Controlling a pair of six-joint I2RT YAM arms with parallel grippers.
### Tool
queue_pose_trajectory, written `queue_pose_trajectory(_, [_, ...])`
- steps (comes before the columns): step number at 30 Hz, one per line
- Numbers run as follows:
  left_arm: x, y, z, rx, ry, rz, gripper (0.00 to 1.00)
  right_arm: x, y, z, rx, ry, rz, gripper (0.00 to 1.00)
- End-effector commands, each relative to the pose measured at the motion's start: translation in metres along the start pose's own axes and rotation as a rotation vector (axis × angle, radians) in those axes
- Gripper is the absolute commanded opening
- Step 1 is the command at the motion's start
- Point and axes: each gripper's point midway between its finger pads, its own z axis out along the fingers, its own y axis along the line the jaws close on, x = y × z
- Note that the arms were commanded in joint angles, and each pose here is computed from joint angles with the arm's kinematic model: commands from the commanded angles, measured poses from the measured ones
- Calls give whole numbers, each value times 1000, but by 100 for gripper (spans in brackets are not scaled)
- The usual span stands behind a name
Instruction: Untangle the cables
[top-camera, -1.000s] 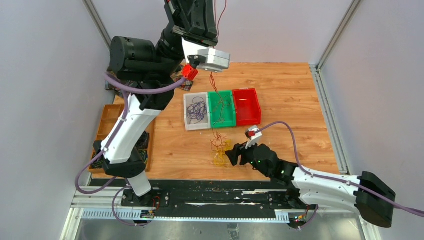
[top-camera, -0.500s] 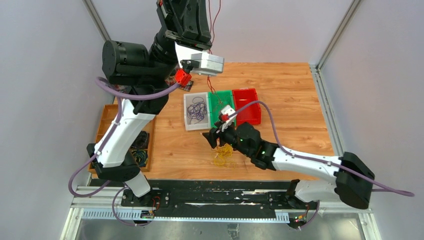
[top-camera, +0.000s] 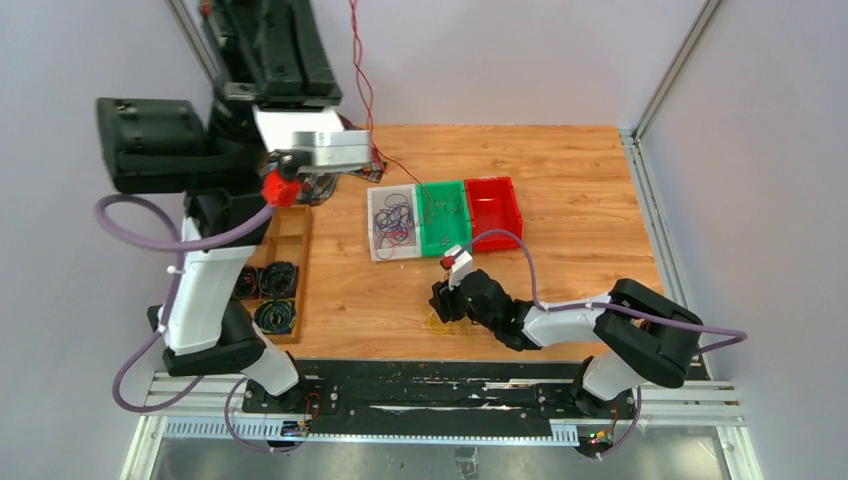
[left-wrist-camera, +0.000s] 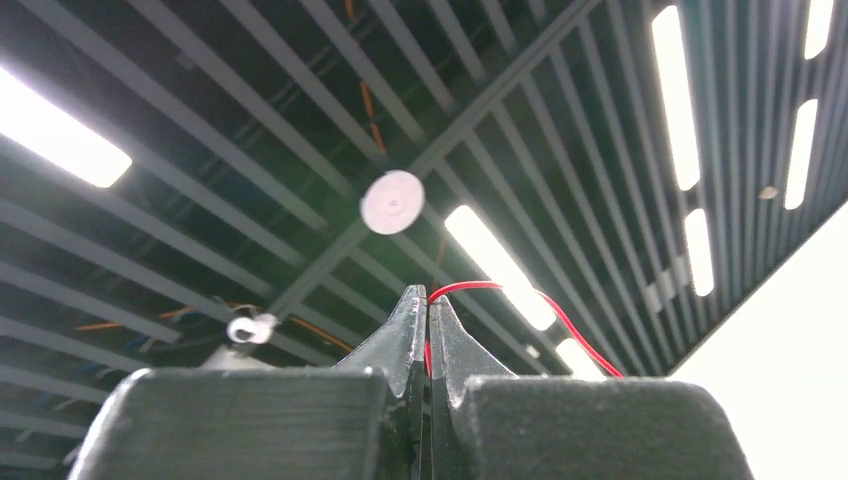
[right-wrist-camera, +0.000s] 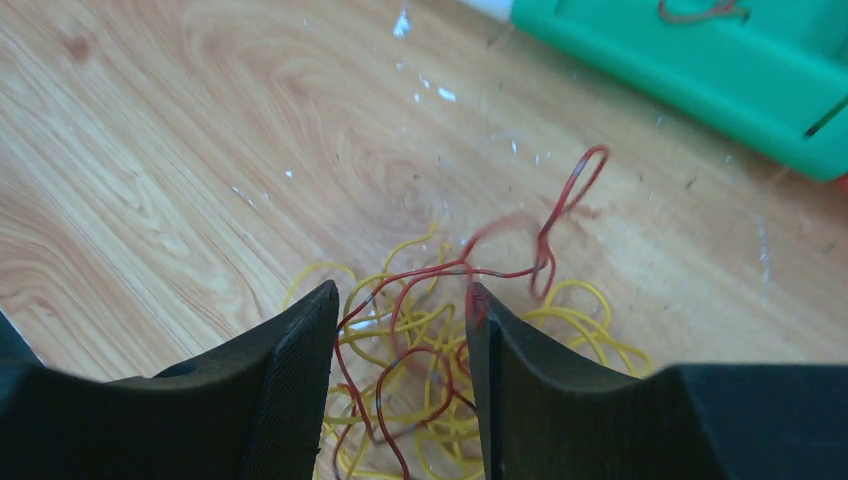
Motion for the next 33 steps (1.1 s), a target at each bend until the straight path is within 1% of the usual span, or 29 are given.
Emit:
queue_pose_trajectory(1, [-9, 76, -14, -90, -10, 143, 1, 17, -7, 1, 23, -2, 78, 50])
queue_pose_trajectory(3, [-9, 96, -21, -109, 1, 168, 1, 33, -11, -3, 33, 20, 99, 50])
queue_pose_trajectory(6, [-7, 110, -31, -89, 27, 172, 1, 46, -14, -9, 40, 29, 122, 50])
queue_pose_trajectory(9, [-6, 92, -38, -32, 36, 163, 1, 43, -13, -16, 33, 17, 145, 52])
queue_pose_trajectory(10, [-7, 78, -39, 1, 32, 154, 1, 38, -13, -19, 31, 7, 152, 53])
queue_pose_trajectory(12, [-7, 64, -41, 35, 31, 145, 1, 24, -11, -24, 31, -23, 165, 57])
queue_pose_trajectory(16, [-2, 41, -40, 75, 48, 116, 1, -16, -9, -39, 36, -96, 177, 70])
queue_pose_trajectory(18, [0, 29, -37, 93, 56, 107, 1, -39, -8, -49, 35, -136, 171, 73])
queue_pose_trajectory(20, [1, 13, -34, 116, 59, 95, 1, -55, -11, -57, 55, -154, 166, 75])
queue_pose_trajectory(26, [4, -27, -28, 172, 60, 66, 1, -113, -15, -78, 84, -272, 155, 76])
queue_pose_trajectory(29, [6, -48, -24, 194, 64, 50, 1, -130, -20, -81, 106, -310, 163, 76])
queue_pose_trajectory(33, [10, -77, -19, 212, 81, 22, 1, -145, -38, -78, 169, -338, 199, 76])
